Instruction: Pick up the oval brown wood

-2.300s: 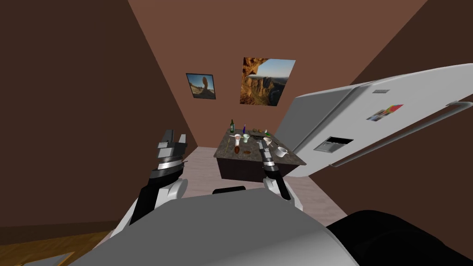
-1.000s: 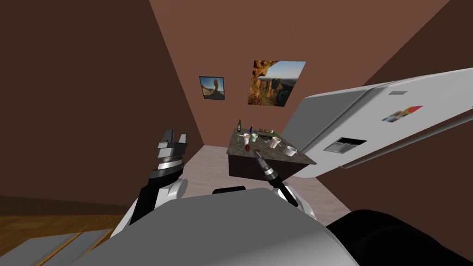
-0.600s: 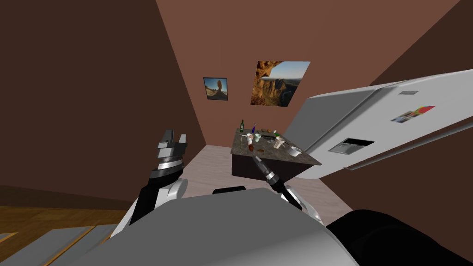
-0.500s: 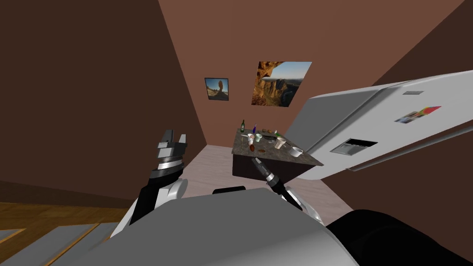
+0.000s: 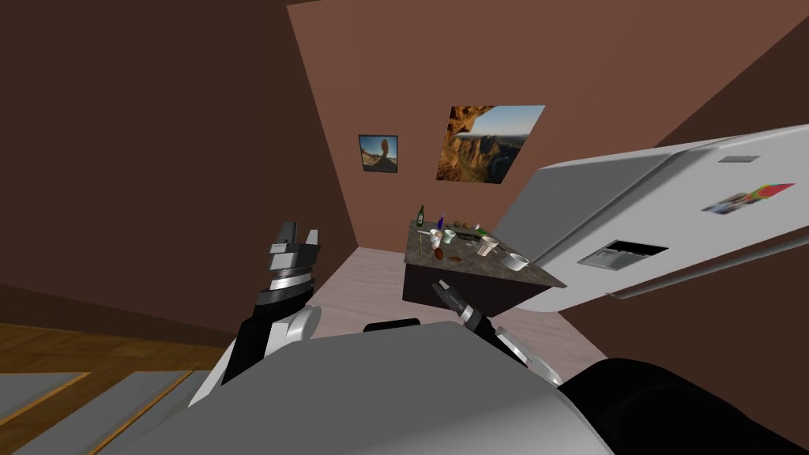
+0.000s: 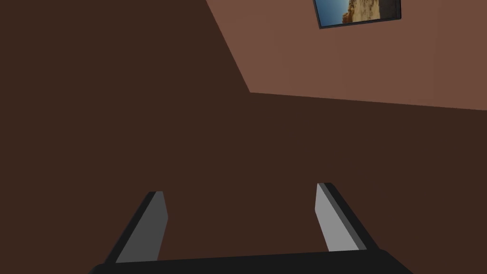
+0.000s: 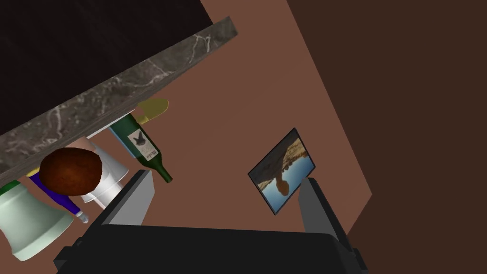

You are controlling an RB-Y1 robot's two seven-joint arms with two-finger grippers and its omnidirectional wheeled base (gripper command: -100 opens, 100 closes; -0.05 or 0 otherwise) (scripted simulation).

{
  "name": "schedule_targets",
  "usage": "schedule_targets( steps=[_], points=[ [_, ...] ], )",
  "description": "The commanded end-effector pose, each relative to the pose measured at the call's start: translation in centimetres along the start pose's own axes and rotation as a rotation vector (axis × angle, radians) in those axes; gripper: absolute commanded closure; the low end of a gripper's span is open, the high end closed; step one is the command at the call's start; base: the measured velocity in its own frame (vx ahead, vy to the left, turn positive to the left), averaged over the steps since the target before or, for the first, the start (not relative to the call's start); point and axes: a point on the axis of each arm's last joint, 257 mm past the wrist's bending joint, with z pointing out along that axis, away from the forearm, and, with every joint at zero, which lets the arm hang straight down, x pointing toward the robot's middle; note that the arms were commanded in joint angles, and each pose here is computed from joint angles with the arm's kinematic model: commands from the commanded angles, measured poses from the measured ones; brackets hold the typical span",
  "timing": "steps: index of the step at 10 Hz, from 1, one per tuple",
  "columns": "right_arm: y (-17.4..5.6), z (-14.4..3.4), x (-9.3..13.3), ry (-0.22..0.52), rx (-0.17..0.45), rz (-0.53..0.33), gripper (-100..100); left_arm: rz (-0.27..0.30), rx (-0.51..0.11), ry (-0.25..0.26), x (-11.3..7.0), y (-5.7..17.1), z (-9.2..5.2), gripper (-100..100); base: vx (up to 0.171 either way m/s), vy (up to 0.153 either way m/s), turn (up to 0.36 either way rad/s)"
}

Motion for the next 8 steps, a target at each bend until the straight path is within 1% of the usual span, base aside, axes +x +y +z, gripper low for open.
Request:
schedule_targets(
  steps=[1, 2, 3, 4, 5, 6, 7, 8],
  points=[
    [-1.6, -2.1, 2.4, 0.089, 0.021, -0.05, -100, 0.0, 0.0, 0.0, 0.0, 0.0, 0.0, 0, 0.036, 0.117, 0.078],
    [-2.7, -3.8, 4.3, 0.167, 0.031, -0.096, -100, 0.0, 0.0, 0.0, 0.0, 0.0, 0.0, 0, 0.064, 0.151, 0.133],
    [-3.5, -4.4, 4.6, 0.185, 0.046, -0.104, -100, 0.0, 0.0, 0.0, 0.0, 0.0, 0.0, 0, 0.031, 0.108, 0.033],
    [-4.5, -6.1, 6.3, 0.256, 0.054, -0.144, -100, 0.0, 0.0, 0.0, 0.0, 0.0, 0.0, 0, -0.006, 0.113, 0.069],
    [-5.3, -6.7, 6.4, 0.275, 0.067, -0.154, -100, 0.0, 0.0, 0.0, 0.0, 0.0, 0.0, 0, 0.008, 0.086, 0.038],
    [-6.4, -8.8, 7.8, 0.352, 0.075, -0.199, -100, 0.0, 0.0, 0.0, 0.0, 0.0, 0.0, 0, 0.043, 0.098, 0.089],
    [-7.1, -9.4, 7.9, 0.366, 0.086, -0.206, -100, 0.0, 0.0, 0.0, 0.0, 0.0, 0.0, 0, 0.04, 0.067, 0.039],
    [-8.8, -12.1, 9.1, 0.453, 0.106, -0.253, -100, 0.0, 0.0, 0.0, 0.0, 0.0, 0.0, 0, 0.041, 0.07, 0.1]
  ],
)
